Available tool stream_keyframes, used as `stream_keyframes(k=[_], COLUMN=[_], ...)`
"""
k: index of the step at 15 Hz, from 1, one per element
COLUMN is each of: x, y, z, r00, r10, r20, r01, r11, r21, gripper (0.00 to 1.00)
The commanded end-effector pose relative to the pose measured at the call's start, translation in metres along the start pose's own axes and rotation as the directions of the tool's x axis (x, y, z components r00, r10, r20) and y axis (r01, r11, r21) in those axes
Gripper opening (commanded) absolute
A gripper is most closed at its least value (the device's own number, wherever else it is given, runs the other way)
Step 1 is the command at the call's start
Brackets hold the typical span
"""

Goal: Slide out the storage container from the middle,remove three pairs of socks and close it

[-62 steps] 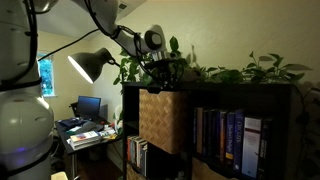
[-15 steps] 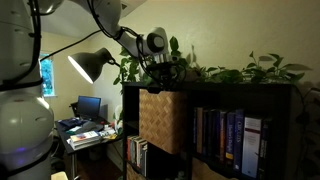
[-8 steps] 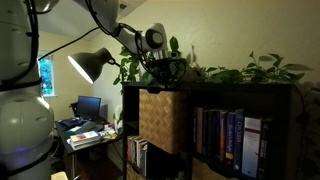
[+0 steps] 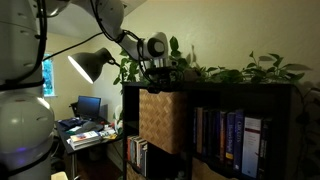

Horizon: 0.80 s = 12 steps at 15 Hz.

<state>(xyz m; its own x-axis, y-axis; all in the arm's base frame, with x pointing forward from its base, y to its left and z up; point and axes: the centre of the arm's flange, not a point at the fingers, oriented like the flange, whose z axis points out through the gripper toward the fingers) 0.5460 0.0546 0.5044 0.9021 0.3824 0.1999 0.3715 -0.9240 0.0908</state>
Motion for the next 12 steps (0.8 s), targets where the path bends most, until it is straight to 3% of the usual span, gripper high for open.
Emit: stream_keyframes(k=[1,3,12], x=[0.005,0.008,0.007], y=[-0.005,-0.006,-0.006], z=[0.023,0.036,0.076], r00=[1.000,1.000,0.996], r10=[-0.011,-0.016,-0.031], r20=[-0.010,0.006,0.085], r01=[0.011,0.015,0.030], r11=[1.000,1.000,0.999], r21=[0.019,0.022,0.018], gripper=[0.91,0.99,1.00])
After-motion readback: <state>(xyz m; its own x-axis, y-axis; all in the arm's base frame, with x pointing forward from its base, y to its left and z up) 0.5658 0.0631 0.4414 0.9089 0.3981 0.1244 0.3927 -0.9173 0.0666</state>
